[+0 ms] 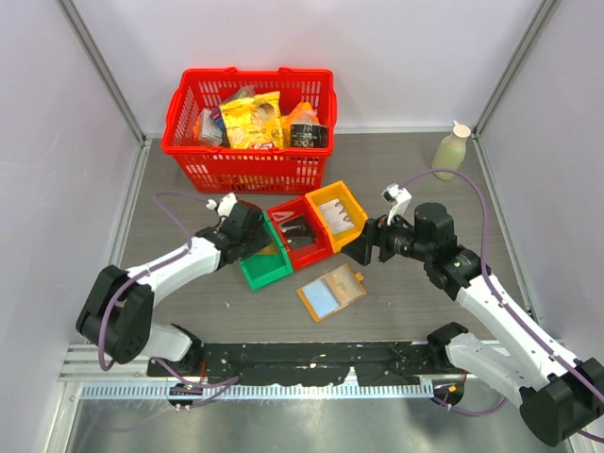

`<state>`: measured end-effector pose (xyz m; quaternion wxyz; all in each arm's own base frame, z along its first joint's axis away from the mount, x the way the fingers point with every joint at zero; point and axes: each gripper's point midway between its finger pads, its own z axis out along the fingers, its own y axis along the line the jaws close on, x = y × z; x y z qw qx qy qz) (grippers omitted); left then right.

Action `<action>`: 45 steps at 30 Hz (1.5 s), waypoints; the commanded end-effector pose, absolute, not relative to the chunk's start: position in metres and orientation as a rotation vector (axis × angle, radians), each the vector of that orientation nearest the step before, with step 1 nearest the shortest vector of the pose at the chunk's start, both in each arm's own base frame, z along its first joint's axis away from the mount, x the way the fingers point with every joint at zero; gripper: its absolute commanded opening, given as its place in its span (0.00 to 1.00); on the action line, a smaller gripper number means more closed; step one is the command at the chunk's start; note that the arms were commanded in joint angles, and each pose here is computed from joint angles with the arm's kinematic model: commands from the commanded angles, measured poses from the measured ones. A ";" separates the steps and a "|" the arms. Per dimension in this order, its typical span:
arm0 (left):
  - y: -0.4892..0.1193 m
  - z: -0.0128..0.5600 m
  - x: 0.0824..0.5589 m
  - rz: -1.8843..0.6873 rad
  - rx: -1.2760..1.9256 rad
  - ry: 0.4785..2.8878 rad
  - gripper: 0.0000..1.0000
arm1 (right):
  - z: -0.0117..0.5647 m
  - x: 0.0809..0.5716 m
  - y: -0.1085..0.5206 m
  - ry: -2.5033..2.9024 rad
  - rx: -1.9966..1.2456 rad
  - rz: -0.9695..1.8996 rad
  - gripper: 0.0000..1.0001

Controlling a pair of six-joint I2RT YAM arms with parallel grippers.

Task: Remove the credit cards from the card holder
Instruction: Place the credit card in the storage box, then remove the credit card from the card holder.

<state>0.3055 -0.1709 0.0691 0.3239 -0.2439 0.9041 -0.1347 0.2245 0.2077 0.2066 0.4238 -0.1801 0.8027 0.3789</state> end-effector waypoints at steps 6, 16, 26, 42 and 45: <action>-0.144 0.144 0.303 -0.261 -0.503 2.267 0.77 | 0.200 0.226 0.200 2.095 -0.440 0.879 0.83; -0.208 0.175 0.259 -0.512 -0.301 2.302 0.74 | 0.156 0.216 0.210 2.291 -0.453 0.860 0.76; -0.291 0.127 0.207 -0.718 -0.083 2.413 0.54 | 0.092 0.211 0.220 2.470 -0.457 0.541 0.66; -0.319 0.043 0.189 -0.565 0.091 2.652 0.19 | 0.046 0.209 0.213 2.577 -0.434 0.413 0.60; -0.309 0.036 0.191 -0.488 0.104 2.659 0.17 | 0.042 0.202 0.218 2.599 -0.455 0.465 0.57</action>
